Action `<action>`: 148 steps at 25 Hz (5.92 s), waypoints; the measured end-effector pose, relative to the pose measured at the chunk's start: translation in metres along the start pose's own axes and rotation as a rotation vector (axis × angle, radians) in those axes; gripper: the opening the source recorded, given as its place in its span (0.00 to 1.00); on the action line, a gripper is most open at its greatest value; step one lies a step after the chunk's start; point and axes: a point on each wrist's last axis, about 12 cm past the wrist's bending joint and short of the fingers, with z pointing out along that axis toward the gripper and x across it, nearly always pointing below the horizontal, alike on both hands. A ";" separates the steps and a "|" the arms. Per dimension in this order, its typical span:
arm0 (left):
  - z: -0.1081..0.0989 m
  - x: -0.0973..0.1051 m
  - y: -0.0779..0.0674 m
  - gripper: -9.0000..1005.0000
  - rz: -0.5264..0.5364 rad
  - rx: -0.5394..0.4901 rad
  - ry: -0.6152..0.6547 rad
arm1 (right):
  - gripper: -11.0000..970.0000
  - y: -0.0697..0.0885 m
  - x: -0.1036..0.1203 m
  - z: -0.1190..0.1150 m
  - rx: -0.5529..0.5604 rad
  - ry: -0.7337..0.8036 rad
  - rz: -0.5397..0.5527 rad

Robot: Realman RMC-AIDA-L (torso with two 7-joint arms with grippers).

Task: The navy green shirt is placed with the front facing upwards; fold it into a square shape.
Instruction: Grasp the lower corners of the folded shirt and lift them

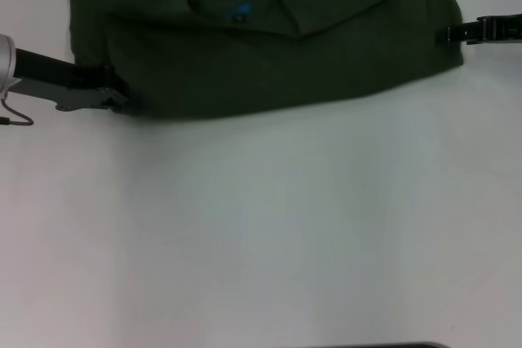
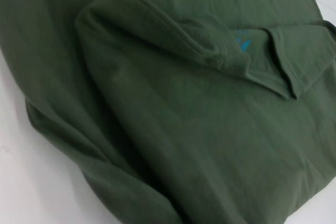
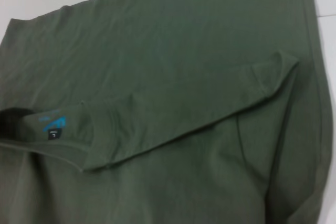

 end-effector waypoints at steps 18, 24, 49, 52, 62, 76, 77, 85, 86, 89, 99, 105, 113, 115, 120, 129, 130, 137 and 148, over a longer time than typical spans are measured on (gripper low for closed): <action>0.002 0.002 0.000 0.06 -0.002 0.003 0.003 | 0.76 0.000 0.005 0.012 0.015 0.027 -0.097; 0.003 0.002 -0.001 0.06 -0.001 0.003 0.003 | 0.76 -0.002 0.002 0.012 0.035 0.026 -0.130; 0.004 0.000 -0.003 0.07 0.004 0.007 0.001 | 0.76 0.003 0.011 0.027 0.039 0.041 -0.104; 0.004 0.000 -0.003 0.07 0.003 0.007 0.001 | 0.76 0.005 0.011 0.027 0.026 0.047 -0.096; 0.005 0.002 -0.003 0.08 0.000 0.011 0.006 | 0.76 0.010 0.008 0.026 -0.012 0.064 -0.074; 0.006 0.000 -0.005 0.08 0.005 0.012 0.004 | 0.68 0.005 0.006 0.027 0.035 0.045 -0.062; 0.006 0.000 -0.005 0.08 0.005 0.012 0.004 | 0.67 0.005 0.005 0.027 0.035 0.046 -0.061; 0.005 -0.002 -0.006 0.08 0.011 0.010 -0.002 | 0.66 0.001 0.003 0.022 0.047 0.044 -0.022; 0.004 -0.002 -0.006 0.08 0.012 0.009 -0.003 | 0.60 0.001 0.003 0.022 0.049 0.046 -0.022; 0.005 -0.002 -0.006 0.08 0.013 0.010 -0.003 | 0.48 0.000 0.004 0.022 0.054 0.061 -0.027; 0.005 -0.003 -0.008 0.09 0.015 0.013 -0.003 | 0.17 0.005 0.001 0.024 0.052 0.093 -0.016; 0.005 -0.002 -0.008 0.09 0.015 0.015 -0.001 | 0.11 0.004 0.001 0.021 0.047 0.095 0.005; 0.002 -0.003 -0.008 0.09 0.025 0.018 0.008 | 0.07 0.005 -0.004 0.010 0.026 0.117 0.037; -0.001 -0.003 -0.009 0.09 0.030 0.023 0.018 | 0.07 0.005 -0.004 0.007 0.016 0.143 0.047; -0.009 -0.003 -0.008 0.09 0.036 0.028 0.043 | 0.07 0.008 -0.003 -0.010 -0.001 0.213 0.068; -0.029 0.001 -0.013 0.09 0.082 0.061 0.143 | 0.07 0.021 0.002 -0.032 -0.084 0.278 0.062; -0.031 0.002 -0.014 0.10 0.088 0.067 0.154 | 0.07 0.022 0.003 -0.034 -0.096 0.285 0.064; -0.042 0.005 -0.014 0.10 0.112 0.070 0.218 | 0.07 0.029 0.004 -0.046 -0.161 0.343 0.049; -0.061 0.005 -0.020 0.10 0.161 0.093 0.210 | 0.07 0.033 0.002 -0.079 -0.322 0.254 0.055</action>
